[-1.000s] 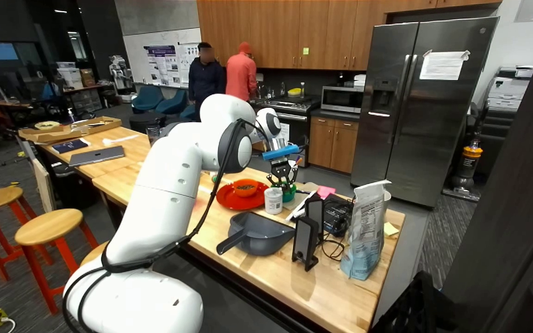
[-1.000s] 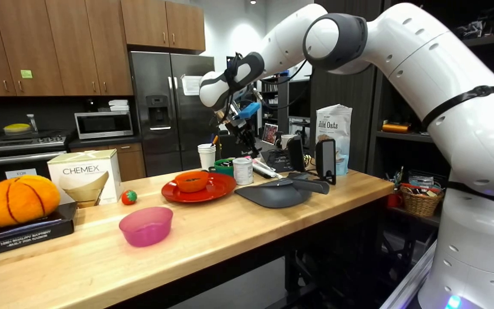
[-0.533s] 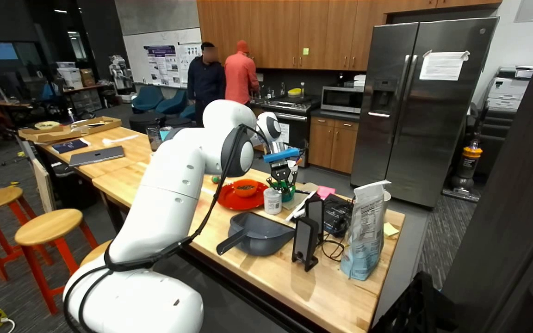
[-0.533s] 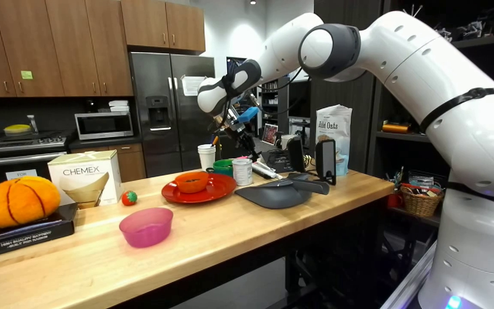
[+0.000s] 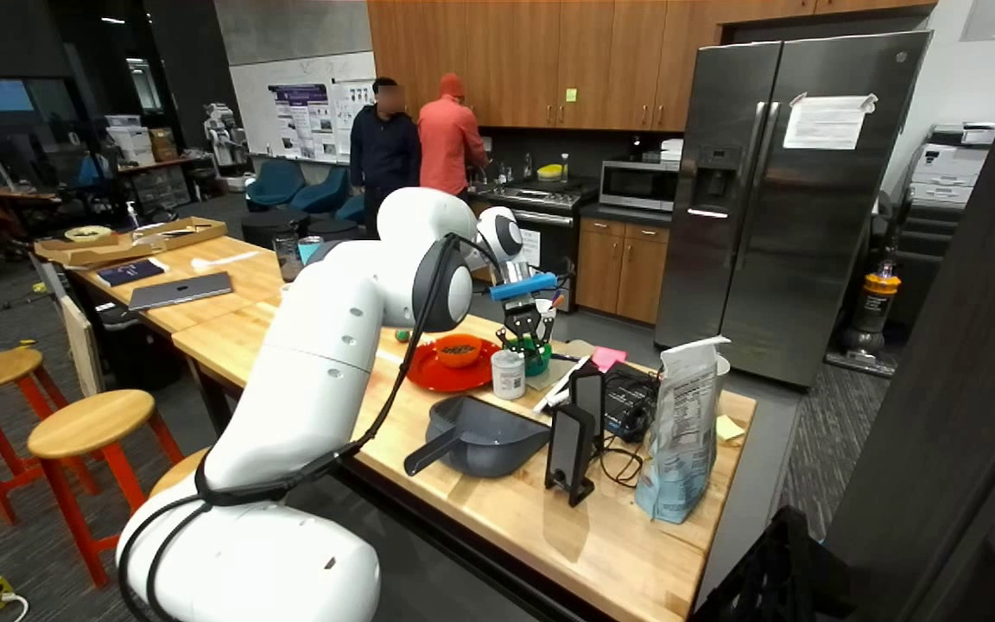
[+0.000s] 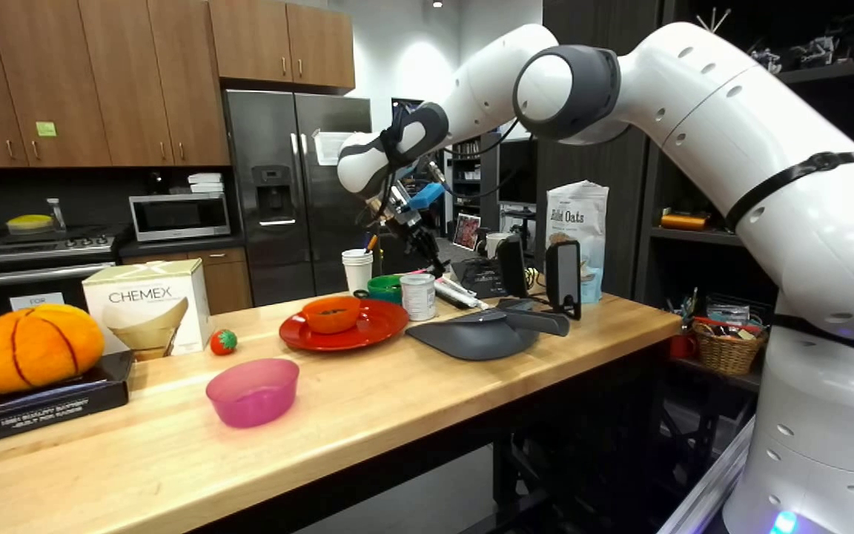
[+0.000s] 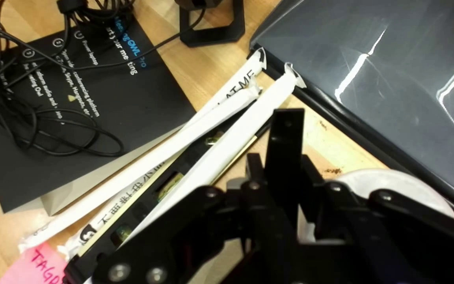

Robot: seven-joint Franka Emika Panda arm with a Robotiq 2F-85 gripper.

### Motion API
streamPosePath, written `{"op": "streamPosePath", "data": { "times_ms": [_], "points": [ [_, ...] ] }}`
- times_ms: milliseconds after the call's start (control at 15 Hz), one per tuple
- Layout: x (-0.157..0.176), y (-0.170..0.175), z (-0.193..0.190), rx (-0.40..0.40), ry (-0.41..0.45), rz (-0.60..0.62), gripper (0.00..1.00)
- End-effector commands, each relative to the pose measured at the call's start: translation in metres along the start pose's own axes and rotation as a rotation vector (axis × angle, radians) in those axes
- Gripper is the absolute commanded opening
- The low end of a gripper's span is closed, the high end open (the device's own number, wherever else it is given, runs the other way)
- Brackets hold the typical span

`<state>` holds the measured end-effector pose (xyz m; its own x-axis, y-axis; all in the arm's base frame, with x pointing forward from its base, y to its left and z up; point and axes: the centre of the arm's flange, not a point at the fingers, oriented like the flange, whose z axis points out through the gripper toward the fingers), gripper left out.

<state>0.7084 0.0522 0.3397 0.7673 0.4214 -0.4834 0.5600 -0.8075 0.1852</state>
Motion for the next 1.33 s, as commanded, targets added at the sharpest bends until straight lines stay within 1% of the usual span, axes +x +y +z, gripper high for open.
{"op": "streamPosePath", "data": {
  "times_ms": [0,67,133,200,400,467,667,733,1000,1267],
  "points": [
    [0.003,0.007,-0.007,-0.026,-0.024,-0.010,0.13],
    [0.003,0.007,-0.007,-0.031,-0.025,-0.010,0.35],
    [0.003,0.007,-0.008,-0.035,-0.030,-0.010,0.51],
    [0.003,0.006,-0.009,-0.040,-0.033,-0.009,0.55],
    [0.001,0.007,-0.010,-0.056,-0.042,-0.004,0.73],
    [0.001,0.007,-0.010,-0.059,-0.043,-0.003,0.81],
    [-0.001,0.007,-0.013,-0.068,-0.041,-0.001,0.98],
    [-0.001,0.007,-0.015,-0.071,-0.037,0.000,1.00],
    [-0.006,0.003,-0.031,-0.083,-0.017,0.009,1.00],
    [-0.013,0.000,-0.053,-0.123,0.002,0.026,1.00]
  ]
}}
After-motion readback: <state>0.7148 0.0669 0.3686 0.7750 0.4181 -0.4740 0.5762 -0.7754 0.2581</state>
